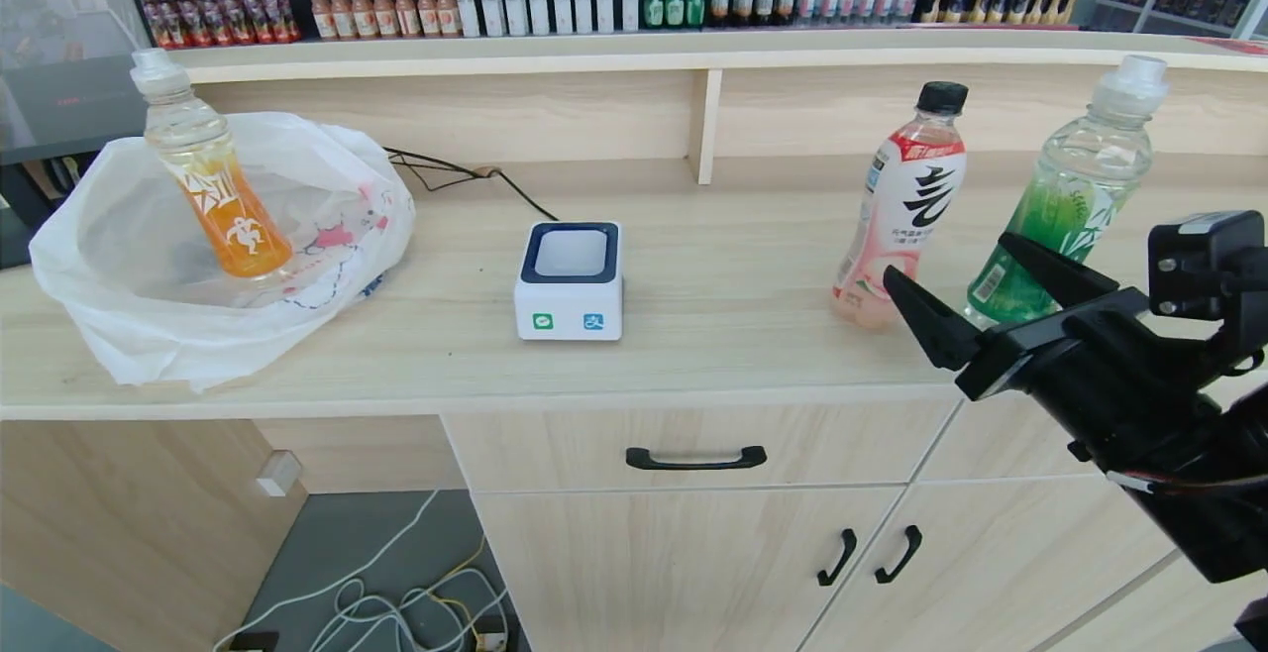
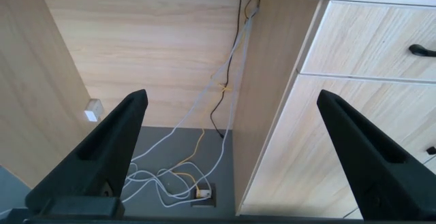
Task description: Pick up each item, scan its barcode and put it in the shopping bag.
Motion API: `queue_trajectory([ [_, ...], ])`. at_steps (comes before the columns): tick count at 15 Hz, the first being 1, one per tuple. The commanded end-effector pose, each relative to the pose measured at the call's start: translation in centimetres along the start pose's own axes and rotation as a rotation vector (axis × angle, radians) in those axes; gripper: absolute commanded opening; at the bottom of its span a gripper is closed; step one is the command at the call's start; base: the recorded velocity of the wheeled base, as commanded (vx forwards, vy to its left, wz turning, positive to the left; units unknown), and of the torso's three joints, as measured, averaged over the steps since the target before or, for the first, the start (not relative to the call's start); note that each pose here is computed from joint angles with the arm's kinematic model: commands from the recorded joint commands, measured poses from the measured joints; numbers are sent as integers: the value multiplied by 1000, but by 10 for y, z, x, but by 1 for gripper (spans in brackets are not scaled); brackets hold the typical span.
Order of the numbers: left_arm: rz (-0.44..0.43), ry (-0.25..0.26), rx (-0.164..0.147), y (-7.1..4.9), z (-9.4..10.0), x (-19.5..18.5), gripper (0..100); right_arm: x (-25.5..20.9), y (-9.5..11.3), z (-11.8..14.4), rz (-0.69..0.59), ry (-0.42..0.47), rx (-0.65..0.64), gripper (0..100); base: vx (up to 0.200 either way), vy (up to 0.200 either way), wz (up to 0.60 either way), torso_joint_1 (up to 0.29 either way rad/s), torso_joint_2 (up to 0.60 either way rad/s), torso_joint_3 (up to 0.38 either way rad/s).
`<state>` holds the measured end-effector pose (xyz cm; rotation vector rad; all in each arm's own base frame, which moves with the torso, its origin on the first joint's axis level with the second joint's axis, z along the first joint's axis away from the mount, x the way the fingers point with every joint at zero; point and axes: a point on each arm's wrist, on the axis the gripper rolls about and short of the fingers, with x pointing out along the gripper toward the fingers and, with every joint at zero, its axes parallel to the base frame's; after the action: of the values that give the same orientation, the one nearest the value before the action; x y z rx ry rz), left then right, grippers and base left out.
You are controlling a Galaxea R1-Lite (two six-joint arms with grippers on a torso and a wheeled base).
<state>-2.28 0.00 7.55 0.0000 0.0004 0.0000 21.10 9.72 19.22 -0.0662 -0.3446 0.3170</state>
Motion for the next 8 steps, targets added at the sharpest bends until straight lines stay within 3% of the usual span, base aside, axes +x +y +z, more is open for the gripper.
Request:
queue_trajectory([
  [1, 0, 0, 0, 0, 0, 0, 100, 5, 0, 0, -19, -7, -2, 100, 0, 0, 0, 0, 0, 0],
  [8, -2, 0, 0, 0, 0, 0, 100, 32, 4, 1, -71, 64, 24, 100, 0, 0, 0, 0, 0, 0],
])
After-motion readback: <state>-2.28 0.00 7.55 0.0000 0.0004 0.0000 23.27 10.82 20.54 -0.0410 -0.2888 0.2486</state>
